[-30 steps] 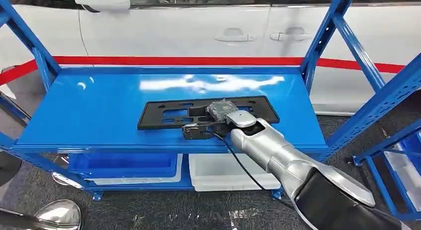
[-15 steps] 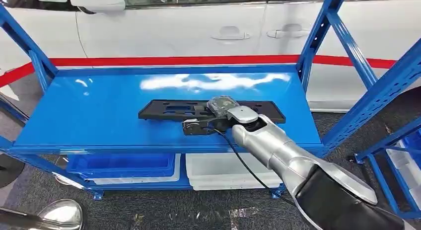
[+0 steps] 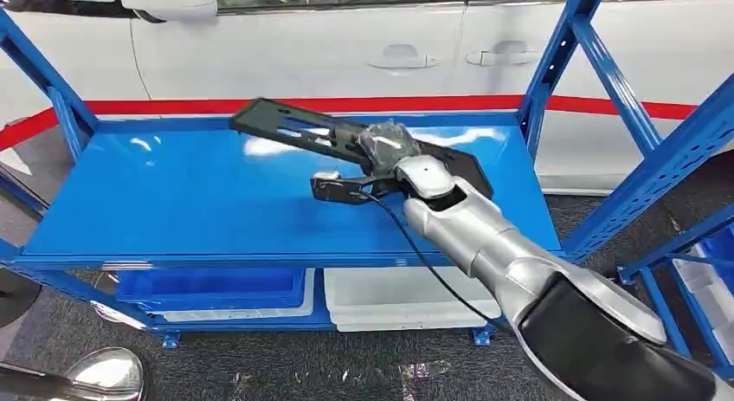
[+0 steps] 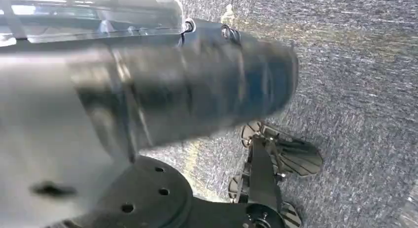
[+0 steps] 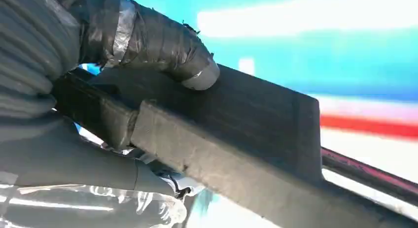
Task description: Take the parts from the cabinet and place them on the table.
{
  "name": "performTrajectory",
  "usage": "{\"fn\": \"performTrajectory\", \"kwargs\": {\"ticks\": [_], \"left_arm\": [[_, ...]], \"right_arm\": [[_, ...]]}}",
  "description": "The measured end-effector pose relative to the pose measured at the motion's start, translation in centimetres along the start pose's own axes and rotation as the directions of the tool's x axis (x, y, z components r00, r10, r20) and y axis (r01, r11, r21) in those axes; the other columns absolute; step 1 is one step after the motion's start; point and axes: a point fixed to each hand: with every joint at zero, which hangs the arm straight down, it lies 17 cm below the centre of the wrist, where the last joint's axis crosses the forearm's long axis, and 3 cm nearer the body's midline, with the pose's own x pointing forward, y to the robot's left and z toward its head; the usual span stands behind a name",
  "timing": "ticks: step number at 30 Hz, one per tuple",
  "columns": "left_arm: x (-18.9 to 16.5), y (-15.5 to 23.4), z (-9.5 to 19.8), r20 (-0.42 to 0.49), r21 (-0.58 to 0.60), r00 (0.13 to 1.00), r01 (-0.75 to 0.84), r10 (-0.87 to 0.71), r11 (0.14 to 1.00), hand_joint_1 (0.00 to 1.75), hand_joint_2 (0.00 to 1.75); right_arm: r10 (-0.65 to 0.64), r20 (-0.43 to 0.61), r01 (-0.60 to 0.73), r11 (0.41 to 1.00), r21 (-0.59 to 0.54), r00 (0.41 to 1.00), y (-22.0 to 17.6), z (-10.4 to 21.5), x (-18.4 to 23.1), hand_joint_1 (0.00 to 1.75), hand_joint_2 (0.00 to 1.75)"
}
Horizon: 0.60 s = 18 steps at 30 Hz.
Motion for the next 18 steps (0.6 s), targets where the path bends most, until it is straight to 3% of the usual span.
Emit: {"fn": "performTrajectory", "kwargs": {"ticks": [9,13,18], "left_arm": [[0.2,-0.6,0.1,0.013,-0.031,1.000,-0.001,0.002,1.000,0.00,1.75],[0.2,-0.6,0.1,0.013,-0.035,1.000,-0.002,0.002,0.999,0.00,1.75],[0.1,-0.7,0.1,0.004,-0.042,1.000,-0.003,0.003,0.999,0.00,1.75]], "right_arm": [[0.290,0.120,-0.251,0.930,-0.267,0.949,-17.4,-0.9,4.9,1.75,1.75],[0.345,0.175,-0.273,0.900,-0.339,0.922,-20.9,0.2,8.4,1.75,1.75],[0.379,0.245,-0.275,0.887,-0.372,0.892,-22.1,1.5,11.6,1.75,1.75]]}}
